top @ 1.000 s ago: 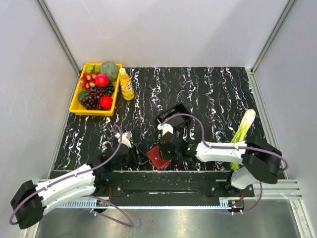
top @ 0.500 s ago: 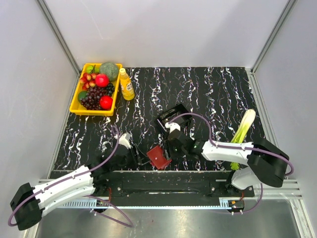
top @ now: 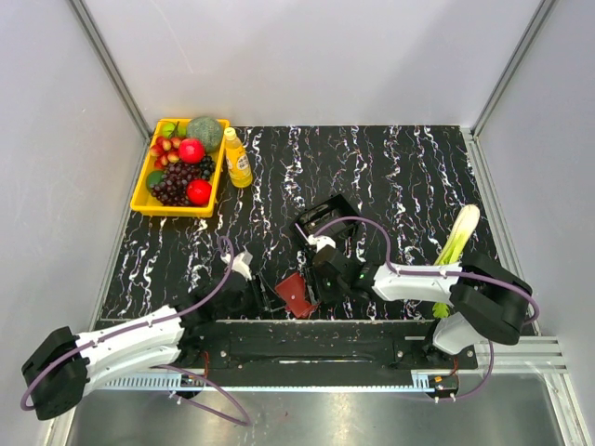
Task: Put the credit cards into the card holder
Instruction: Close the card holder at the center of the board.
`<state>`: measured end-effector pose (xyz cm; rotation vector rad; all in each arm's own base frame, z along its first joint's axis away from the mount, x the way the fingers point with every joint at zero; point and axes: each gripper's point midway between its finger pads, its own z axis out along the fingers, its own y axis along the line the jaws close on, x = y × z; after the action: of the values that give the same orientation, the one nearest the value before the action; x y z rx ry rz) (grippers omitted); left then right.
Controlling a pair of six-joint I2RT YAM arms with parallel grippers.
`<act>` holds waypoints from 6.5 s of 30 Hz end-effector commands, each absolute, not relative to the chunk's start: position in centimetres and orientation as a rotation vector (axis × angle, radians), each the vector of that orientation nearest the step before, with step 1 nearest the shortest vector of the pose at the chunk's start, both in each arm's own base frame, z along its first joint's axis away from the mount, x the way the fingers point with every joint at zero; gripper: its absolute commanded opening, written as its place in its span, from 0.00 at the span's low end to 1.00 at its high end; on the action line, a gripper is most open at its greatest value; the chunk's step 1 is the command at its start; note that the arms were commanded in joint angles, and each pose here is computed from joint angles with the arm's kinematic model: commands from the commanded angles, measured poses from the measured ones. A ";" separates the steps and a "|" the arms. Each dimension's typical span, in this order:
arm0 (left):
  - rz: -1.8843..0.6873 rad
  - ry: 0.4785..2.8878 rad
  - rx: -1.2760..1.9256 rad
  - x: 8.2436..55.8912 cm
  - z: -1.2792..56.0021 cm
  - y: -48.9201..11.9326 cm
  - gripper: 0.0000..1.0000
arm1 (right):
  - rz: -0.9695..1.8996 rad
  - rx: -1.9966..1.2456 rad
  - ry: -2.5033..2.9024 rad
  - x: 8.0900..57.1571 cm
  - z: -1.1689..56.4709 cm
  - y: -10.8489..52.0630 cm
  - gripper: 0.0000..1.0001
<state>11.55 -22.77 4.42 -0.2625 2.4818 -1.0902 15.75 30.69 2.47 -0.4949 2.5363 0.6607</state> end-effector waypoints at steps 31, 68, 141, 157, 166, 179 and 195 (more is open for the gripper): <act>-1.053 2.516 -0.174 12.3 6.4 -24.3 0.26 | 0.761 -0.482 2.566 15.1 2.2 32.1 0.49; -0.619 2.442 -0.325 14.9 7.4 -17.2 0.50 | 0.682 -0.074 2.554 14.3 0.9 32.8 0.32; -0.702 2.414 -0.150 17.5 8.0 -23.3 0.00 | 0.726 -0.186 2.505 14.3 2.1 35.2 0.33; -0.695 2.451 -0.052 18.2 7.3 -25.5 0.00 | 0.712 -0.286 2.483 13.7 2.1 36.1 0.36; -0.571 2.420 -0.185 18.0 7.5 -21.6 0.27 | 0.681 -0.241 2.470 14.1 2.2 35.1 0.46; -0.481 2.385 -0.392 17.4 5.8 -15.8 0.40 | 0.871 -0.285 2.316 16.6 10.6 36.6 0.52; -0.708 2.378 -0.521 14.5 3.0 -15.3 0.17 | 1.125 -0.276 2.435 16.3 8.7 43.6 0.44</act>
<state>14.22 -14.50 2.06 -0.5040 2.4005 -0.6393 15.69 40.85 5.55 -0.2699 2.5038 0.9772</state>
